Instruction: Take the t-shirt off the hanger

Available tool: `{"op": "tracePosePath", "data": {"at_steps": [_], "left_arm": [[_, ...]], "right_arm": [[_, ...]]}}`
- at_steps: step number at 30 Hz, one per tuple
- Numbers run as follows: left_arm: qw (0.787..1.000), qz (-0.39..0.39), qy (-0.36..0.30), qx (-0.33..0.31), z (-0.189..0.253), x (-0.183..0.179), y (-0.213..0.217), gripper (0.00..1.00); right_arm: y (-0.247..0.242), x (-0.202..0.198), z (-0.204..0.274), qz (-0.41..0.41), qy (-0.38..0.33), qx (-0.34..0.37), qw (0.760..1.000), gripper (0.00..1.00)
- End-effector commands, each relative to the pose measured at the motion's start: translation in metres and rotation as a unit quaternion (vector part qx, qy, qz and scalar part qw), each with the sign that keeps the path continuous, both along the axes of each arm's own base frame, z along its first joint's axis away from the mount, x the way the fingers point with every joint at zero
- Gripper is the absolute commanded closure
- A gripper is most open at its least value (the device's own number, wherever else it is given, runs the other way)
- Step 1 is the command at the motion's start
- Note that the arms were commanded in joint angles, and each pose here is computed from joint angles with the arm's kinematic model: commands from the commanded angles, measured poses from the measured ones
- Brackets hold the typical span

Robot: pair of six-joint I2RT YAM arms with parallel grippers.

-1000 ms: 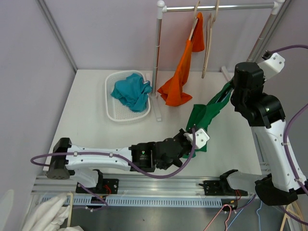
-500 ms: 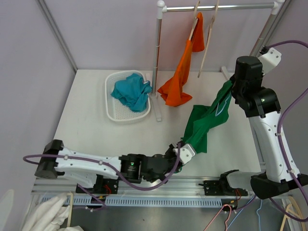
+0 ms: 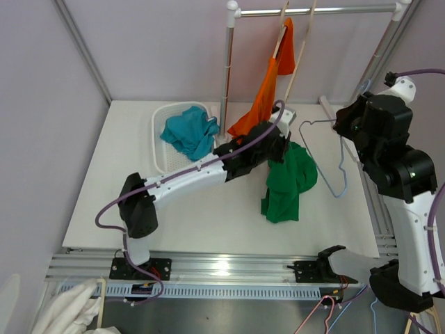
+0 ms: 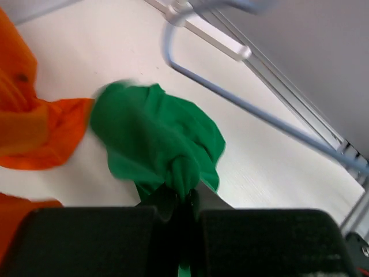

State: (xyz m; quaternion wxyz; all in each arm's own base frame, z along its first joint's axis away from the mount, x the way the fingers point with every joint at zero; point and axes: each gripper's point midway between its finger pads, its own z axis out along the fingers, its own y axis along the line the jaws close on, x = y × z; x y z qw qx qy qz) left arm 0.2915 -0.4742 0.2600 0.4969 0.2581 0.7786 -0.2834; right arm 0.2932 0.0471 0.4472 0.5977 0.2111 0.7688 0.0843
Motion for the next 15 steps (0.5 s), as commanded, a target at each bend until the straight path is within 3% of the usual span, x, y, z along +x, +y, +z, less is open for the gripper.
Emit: {"op": "tracePosePath", "data": {"at_steps": [1, 4, 8, 9, 12, 13, 14, 15], "left_arm": [[0.998, -0.022, 0.064, 0.021, -0.014, 0.0, -0.008, 0.99], [0.995, -0.071, 0.061, 0.022, -0.025, -0.032, -0.014, 0.99], [0.992, -0.122, 0.034, 0.003, 0.02, -0.066, -0.004, 0.99], [0.99, -0.138, 0.013, -0.029, 0.064, -0.072, -0.002, 0.99], [0.991, -0.132, -0.018, -0.017, 0.101, -0.066, 0.02, 0.99], [0.99, -0.122, -0.056, -0.051, 0.151, -0.058, 0.032, 0.99], [0.991, -0.104, -0.063, -0.048, 0.161, -0.049, 0.042, 0.99], [0.988, -0.088, -0.095, -0.082, 0.206, -0.042, 0.053, 0.99]], "right_arm": [[-0.004, -0.017, 0.021, 0.023, -0.038, -0.022, 0.999, 1.0], [-0.009, -0.01, 0.045, 0.035, -0.109, -0.082, 0.99, 1.0], [-0.015, 0.013, 0.073, 0.02, -0.169, -0.123, 0.978, 1.0], [-0.017, 0.029, 0.075, 0.013, -0.169, -0.134, 0.976, 1.0], [-0.016, 0.049, 0.09, 0.021, -0.188, -0.138, 0.972, 1.0], [-0.021, 0.065, 0.085, 0.017, -0.18, -0.143, 0.973, 1.0], [-0.017, 0.071, 0.096, 0.033, -0.199, -0.139, 0.969, 1.0], [-0.017, 0.078, 0.098, 0.039, -0.204, -0.139, 0.968, 1.0]]}}
